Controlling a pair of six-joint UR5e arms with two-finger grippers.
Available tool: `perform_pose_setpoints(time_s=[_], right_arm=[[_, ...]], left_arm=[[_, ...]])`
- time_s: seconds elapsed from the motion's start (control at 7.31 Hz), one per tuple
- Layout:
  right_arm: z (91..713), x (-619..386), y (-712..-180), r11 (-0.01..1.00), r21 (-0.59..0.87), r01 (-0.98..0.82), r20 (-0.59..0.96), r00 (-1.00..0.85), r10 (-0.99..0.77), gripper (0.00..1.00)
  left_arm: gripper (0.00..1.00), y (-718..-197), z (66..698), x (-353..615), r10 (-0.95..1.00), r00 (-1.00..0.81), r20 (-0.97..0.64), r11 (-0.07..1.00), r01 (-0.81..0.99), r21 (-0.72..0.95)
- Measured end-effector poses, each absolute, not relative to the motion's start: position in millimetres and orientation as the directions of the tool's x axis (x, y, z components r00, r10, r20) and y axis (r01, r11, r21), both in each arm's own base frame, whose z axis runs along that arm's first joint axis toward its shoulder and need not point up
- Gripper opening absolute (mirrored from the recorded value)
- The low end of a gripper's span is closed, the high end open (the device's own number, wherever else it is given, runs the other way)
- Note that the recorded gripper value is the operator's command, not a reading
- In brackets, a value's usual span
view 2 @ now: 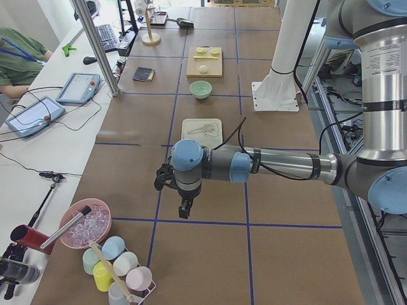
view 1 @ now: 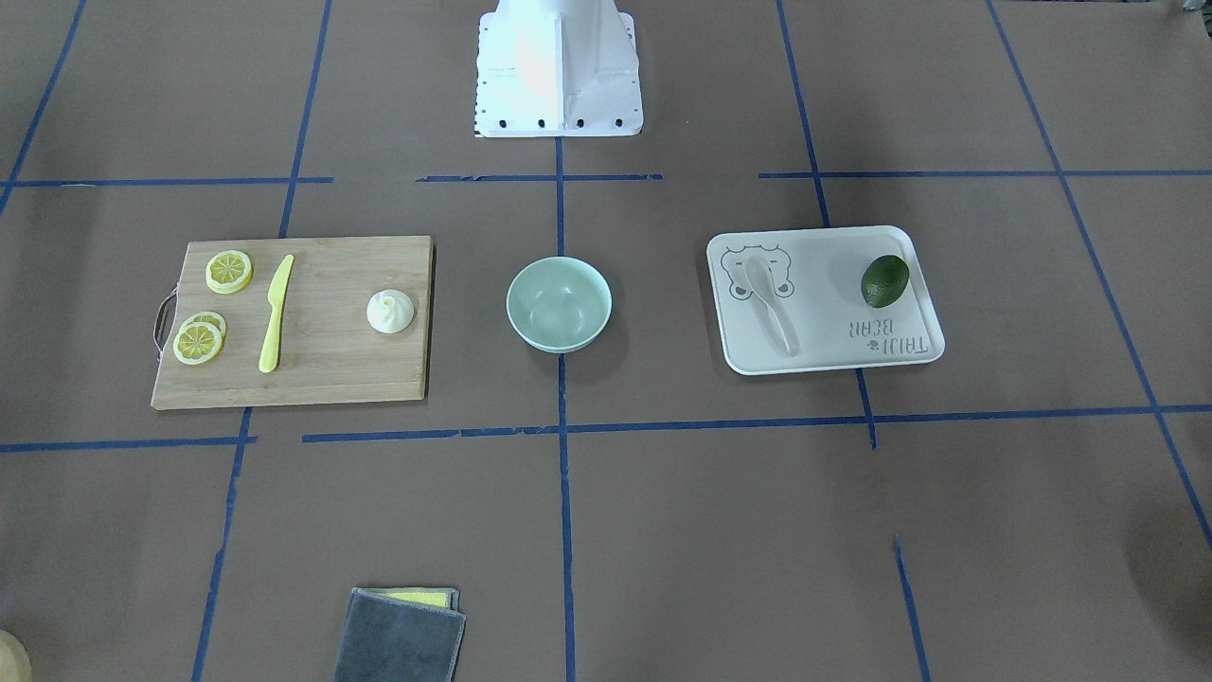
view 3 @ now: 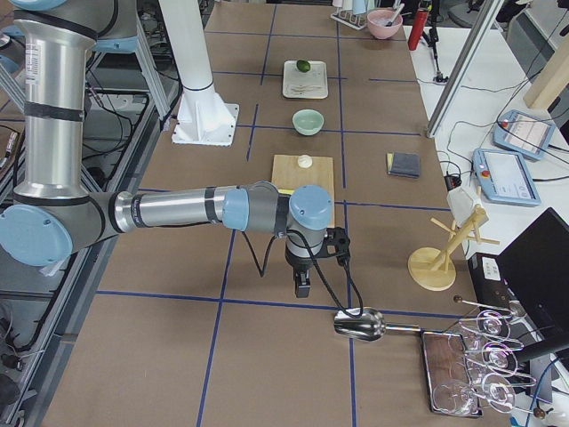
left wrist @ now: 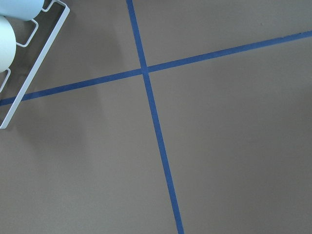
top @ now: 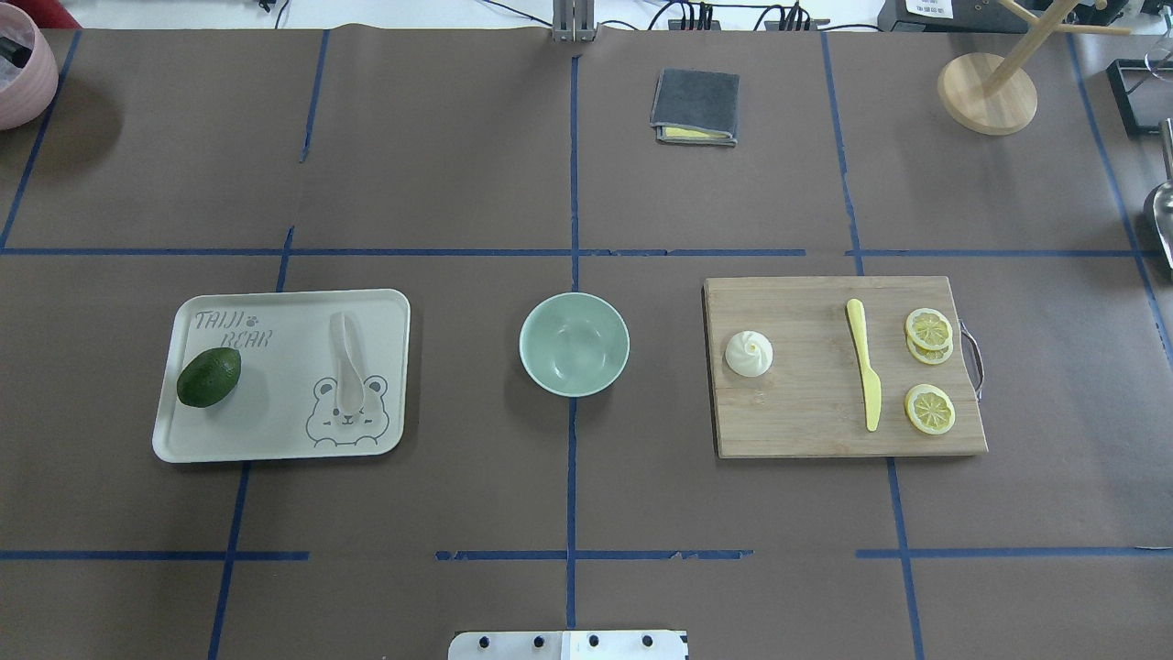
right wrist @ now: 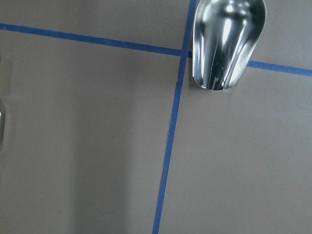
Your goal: Put spoon and bun in bowl
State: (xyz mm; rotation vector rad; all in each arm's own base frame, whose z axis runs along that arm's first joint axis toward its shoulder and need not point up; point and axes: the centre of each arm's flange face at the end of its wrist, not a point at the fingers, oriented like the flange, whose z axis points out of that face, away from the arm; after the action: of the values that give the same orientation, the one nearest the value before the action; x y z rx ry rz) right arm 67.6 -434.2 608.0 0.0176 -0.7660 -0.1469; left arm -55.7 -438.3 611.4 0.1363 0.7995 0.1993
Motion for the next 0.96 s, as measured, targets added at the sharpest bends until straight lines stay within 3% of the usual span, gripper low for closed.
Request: perform_pose_setpoints(time_s=[0.55,0.96], right_arm=[[600.0,67.6,-440.0,0.988,0.087,0.126,0.687,0.710,-0.151,1.00],[575.3,67.0,-450.6,0.978,0.174,0.120,0.672,0.712,-0.206,1.00]], left_arm=[[1.00,-446.9,599.9,-52.2,0.265,0.680,-0.683,0.962,-0.138,0.237],[1.00,-480.7,552.7,-32.2,0.404,0.666,-0.627,0.901,-0.169,0.400]])
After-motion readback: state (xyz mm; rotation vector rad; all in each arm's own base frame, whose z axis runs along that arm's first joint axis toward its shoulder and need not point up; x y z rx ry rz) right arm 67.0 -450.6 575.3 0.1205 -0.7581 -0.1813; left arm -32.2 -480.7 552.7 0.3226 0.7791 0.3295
